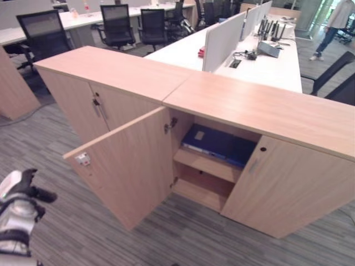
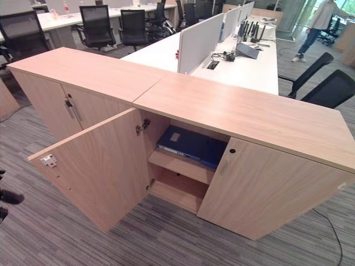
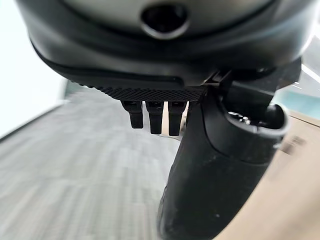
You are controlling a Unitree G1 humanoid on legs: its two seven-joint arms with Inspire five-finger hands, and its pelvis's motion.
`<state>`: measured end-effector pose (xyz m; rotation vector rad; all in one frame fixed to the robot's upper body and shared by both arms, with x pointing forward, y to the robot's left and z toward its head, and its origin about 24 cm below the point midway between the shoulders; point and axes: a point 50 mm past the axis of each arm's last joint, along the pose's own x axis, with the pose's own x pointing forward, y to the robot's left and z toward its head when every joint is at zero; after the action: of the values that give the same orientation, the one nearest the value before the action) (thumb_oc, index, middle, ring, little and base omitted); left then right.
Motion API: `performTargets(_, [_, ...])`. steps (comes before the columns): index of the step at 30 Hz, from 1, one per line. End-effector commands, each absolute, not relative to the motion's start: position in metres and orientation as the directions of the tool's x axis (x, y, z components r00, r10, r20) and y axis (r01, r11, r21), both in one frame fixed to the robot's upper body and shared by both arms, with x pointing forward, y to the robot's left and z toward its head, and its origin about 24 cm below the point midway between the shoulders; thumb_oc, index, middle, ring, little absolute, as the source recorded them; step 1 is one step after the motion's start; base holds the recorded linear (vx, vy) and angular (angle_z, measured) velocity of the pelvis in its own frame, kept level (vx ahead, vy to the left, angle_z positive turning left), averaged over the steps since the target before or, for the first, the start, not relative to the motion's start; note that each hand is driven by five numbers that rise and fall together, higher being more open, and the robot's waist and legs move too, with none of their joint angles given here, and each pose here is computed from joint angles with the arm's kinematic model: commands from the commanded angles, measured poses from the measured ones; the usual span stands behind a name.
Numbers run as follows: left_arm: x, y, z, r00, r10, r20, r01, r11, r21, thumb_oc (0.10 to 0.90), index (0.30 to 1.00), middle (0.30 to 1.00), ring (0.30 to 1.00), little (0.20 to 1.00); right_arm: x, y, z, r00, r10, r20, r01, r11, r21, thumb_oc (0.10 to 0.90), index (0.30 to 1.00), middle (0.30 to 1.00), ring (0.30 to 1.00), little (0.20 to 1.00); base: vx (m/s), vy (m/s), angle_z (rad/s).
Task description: Put the empty folder in the office cabinet
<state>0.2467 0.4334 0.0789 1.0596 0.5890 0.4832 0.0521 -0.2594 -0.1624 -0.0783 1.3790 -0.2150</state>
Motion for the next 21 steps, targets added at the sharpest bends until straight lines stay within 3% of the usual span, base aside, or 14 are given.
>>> performTargets(1, [0.278,0.434,0.152,0.817,0.576,0.02,-0.242,0.312,0.919,0.8,0.9,0.9,0.9,0.9,0.042,-0.297,-0.151,0.127,-0.283,-0.951,0.128,0.955,-0.267,0.8,0.9,0.9,0.9,0.9,-0.01,0.009,-0.09])
performTargets(10, [0.317,0.385,0.175,0.919,0.375,0.122,-0.262,0.35,0.899,0.8,0.9,0.9,0.9,0.9,0.033,-0.305,-0.149,0.099,-0.305,-0.947,0.165,0.944,-0.286,0.8,0.9,0.9,0.9,0.9,0.0,0.003,-0.04])
performTargets(21, [0.329,0.337,0.163,0.97,0.192,0.146,-0.217,0.43,0.877,0.8,0.9,0.9,0.9,0.9,0.035,-0.299,-0.151,0.119,-0.3,-0.947,0.185,0.943,-0.276,0.8,0.9,0.9,0.9,0.9,0.0,-0.001,0.0])
